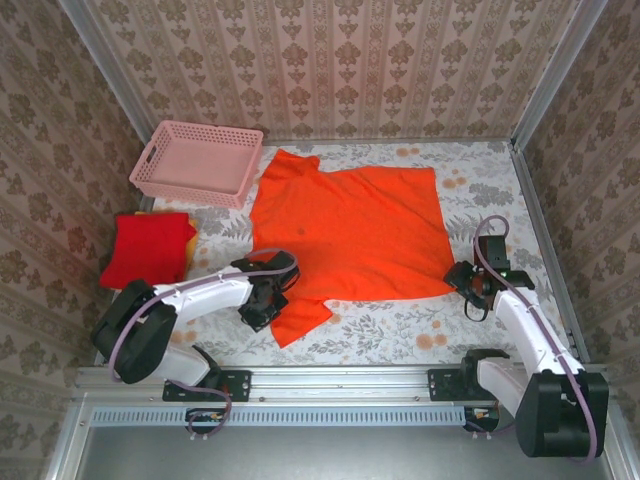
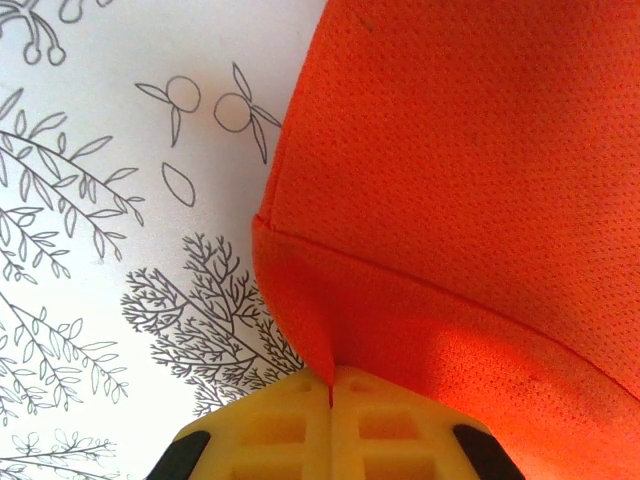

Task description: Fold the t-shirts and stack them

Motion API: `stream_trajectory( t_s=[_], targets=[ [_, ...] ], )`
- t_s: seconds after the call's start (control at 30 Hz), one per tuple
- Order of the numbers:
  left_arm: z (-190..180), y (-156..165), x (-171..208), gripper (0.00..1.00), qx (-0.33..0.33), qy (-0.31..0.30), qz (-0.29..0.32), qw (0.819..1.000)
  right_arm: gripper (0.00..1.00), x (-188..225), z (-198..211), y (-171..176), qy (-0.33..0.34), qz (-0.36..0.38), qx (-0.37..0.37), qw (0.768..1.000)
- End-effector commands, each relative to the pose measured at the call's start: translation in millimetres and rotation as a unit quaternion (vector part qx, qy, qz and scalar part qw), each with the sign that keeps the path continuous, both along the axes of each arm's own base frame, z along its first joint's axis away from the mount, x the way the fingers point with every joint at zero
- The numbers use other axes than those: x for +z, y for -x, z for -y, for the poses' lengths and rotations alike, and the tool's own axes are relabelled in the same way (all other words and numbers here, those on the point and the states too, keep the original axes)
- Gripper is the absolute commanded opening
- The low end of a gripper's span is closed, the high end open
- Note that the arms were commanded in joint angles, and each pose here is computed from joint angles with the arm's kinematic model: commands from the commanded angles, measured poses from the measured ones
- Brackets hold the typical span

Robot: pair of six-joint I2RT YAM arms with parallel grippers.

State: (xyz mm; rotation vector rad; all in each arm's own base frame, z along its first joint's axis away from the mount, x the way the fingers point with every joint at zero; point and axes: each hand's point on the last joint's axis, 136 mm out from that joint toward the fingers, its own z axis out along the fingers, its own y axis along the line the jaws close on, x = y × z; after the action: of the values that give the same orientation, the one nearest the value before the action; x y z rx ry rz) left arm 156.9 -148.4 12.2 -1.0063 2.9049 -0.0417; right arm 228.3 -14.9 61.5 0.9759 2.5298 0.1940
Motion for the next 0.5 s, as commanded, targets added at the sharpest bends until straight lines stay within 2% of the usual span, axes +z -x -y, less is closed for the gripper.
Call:
stream_trajectory(
  t_s=[0.0,0.1,0.47],
  targets=[
    [6,-8,-12,0.0,0.018,0.019,0.016,1.0,0.46,-12,-2,5,-0.025,-0.021,-0.024,0.999],
    [7,-10,-11,0.0,0.019,0.02,0.019,0.999,0.4,-20,1,1,-0.032,-0.027,-0.032,0.999],
    [10,-12,-10,0.0,0.019,0.026,0.024,0.999,0.31,-38,4,-10,-0.055,-0.027,-0.048,0.997]
  ],
)
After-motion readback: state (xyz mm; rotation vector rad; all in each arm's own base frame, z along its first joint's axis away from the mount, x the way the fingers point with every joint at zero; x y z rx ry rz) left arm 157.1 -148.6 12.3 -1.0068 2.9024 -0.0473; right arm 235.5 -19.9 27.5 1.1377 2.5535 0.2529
